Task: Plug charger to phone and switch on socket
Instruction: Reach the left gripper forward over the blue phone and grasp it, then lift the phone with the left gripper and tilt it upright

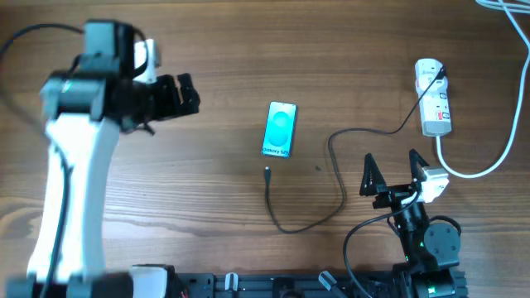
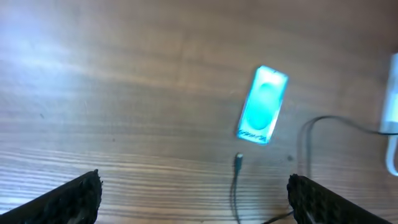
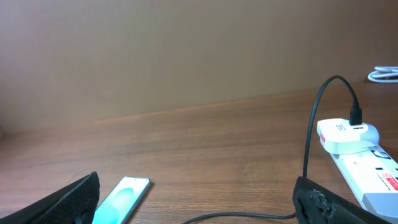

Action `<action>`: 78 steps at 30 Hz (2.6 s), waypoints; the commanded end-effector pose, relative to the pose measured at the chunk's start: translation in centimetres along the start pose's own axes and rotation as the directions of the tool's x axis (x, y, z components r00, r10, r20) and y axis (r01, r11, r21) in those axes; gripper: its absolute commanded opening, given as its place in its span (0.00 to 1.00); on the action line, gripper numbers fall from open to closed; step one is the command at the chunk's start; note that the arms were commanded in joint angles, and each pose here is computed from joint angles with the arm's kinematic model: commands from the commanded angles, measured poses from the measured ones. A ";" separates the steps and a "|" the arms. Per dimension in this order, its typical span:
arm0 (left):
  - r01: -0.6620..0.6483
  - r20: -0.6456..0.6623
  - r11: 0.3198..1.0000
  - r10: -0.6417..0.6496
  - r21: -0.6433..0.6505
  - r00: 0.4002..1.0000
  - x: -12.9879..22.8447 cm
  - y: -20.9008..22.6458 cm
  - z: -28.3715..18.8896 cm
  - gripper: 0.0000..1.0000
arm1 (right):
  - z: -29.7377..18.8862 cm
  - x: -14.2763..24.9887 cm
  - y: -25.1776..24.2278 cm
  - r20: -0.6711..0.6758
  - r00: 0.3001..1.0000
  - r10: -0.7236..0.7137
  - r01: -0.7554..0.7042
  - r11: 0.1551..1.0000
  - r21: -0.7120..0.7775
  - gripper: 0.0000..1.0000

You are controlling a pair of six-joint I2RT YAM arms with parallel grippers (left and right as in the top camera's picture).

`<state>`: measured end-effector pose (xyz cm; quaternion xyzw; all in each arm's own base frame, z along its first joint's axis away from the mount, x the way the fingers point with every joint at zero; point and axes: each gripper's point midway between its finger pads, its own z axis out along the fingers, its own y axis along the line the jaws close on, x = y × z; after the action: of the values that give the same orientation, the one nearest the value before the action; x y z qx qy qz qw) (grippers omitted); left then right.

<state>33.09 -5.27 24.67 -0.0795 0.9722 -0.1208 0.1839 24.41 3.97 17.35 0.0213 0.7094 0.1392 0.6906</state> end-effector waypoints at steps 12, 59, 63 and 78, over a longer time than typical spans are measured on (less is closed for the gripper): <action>0.069 -0.298 0.993 -0.093 -0.093 0.950 0.1 0.9 16.6 0.04 | 0.0 -0.1 0.4 0.007 1.000 -0.017 0.018 1.000 -0.019 1.00; -0.383 -0.455 0.877 0.226 -0.290 0.861 11.9 -8.0 27.6 0.74 | 0.0 -0.1 0.4 0.007 1.000 -0.018 0.018 1.000 -0.019 1.00; -0.361 -0.506 0.848 0.132 -0.387 0.852 11.8 -4.5 26.0 0.76 | 0.0 -0.1 0.4 0.007 1.000 -0.018 0.018 1.000 -0.019 1.00; -0.051 -0.457 0.931 -0.130 -0.363 0.880 5.8 3.9 26.3 0.80 | 0.0 -0.1 0.4 0.007 1.000 -0.018 0.018 1.000 -0.019 1.00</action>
<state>37.32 -9.32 0.00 -0.1009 0.9917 0.0480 -0.0631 24.41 3.97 17.34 0.0213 0.7095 0.1392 0.6904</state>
